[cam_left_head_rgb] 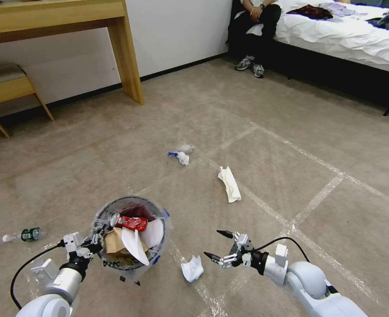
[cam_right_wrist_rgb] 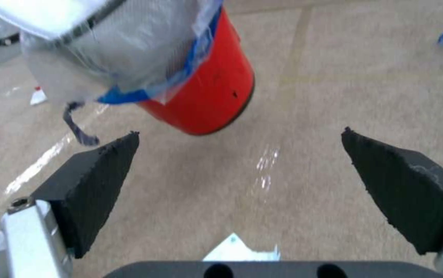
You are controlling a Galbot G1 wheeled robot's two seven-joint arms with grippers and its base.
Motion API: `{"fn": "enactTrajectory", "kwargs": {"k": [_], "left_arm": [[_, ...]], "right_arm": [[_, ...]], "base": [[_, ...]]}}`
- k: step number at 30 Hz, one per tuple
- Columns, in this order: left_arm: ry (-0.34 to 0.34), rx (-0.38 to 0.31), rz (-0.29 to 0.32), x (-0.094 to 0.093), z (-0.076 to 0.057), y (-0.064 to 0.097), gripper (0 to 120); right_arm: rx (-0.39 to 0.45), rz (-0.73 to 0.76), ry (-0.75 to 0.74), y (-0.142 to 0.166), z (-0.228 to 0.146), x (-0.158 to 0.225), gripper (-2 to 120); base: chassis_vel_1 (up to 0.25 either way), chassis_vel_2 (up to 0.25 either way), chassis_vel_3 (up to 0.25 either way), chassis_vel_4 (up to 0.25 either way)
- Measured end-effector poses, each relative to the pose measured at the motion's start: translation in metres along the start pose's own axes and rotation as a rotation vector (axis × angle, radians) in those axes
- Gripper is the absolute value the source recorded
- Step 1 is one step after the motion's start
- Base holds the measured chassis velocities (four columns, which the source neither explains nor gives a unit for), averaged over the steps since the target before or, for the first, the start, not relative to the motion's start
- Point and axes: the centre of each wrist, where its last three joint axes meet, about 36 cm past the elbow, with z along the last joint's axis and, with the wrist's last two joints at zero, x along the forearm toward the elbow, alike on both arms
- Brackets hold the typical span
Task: Pick up the trash bin and place the garbage on the floor into it.
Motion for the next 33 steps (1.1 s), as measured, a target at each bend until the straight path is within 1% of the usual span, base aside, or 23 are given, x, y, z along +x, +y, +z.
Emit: {"fn": "enactTrajectory", "kwargs": {"k": [4, 7, 11, 15, 20, 21, 22, 24, 26, 27, 30, 33], "left_arm": [[-0.004, -0.002, -0.006, -0.001, -0.002, 0.008, 1], [-0.019, 0.009, -0.008, -0.004, -0.004, 0.01, 1], [-0.027, 0.023, -0.01, -0.009, -0.004, 0.011, 1], [-0.022, 0.034, -0.015, -0.018, 0.001, 0.014, 1], [-0.018, 0.038, -0.018, -0.021, 0.004, 0.018, 1], [-0.013, 0.04, -0.018, -0.022, 0.008, 0.02, 1], [-0.013, 0.04, -0.018, -0.022, 0.008, 0.02, 1], [-0.006, 0.045, -0.018, -0.023, 0.014, 0.024, 1], [-0.004, 0.046, -0.018, -0.023, 0.015, 0.025, 1], [0.001, 0.049, -0.018, -0.023, 0.019, 0.027, 1], [0.003, 0.052, -0.017, -0.024, 0.022, 0.028, 1], [-0.001, 0.052, -0.014, -0.027, 0.021, 0.028, 1]], "right_arm": [[-0.003, -0.003, 0.035, -0.008, 0.005, -0.006, 100], [-0.006, -0.013, 0.057, -0.014, 0.007, -0.011, 100], [-0.01, -0.023, 0.076, -0.02, 0.009, -0.018, 100], [-0.021, -0.049, 0.111, -0.025, 0.017, -0.034, 100], [-0.035, -0.063, 0.132, -0.025, 0.025, -0.042, 100], [-0.041, -0.068, 0.142, -0.025, 0.029, -0.045, 100], [-0.041, -0.068, 0.142, -0.025, 0.029, -0.045, 100], [-0.05, -0.079, 0.158, -0.025, 0.034, -0.05, 100], [-0.052, -0.083, 0.161, -0.024, 0.035, -0.052, 100], [-0.058, -0.095, 0.169, -0.023, 0.038, -0.056, 100], [-0.072, -0.111, 0.18, -0.019, 0.043, -0.064, 100], [-0.091, -0.123, 0.189, -0.018, 0.049, -0.071, 100]], "base": [[0.0, 0.0, 0.0, 0.0], [0.0, 0.0, 0.0, 0.0], [0.0, 0.0, 0.0, 0.0], [0.0, 0.0, 0.0, 0.0], [0.0, 0.0, 0.0, 0.0], [0.0, 0.0, 0.0, 0.0], [0.0, 0.0, 0.0, 0.0], [0.0, 0.0, 0.0, 0.0], [0.0, 0.0, 0.0, 0.0], [0.0, 0.0, 0.0, 0.0], [0.0, 0.0, 0.0, 0.0], [0.0, 0.0, 0.0, 0.0]]}}
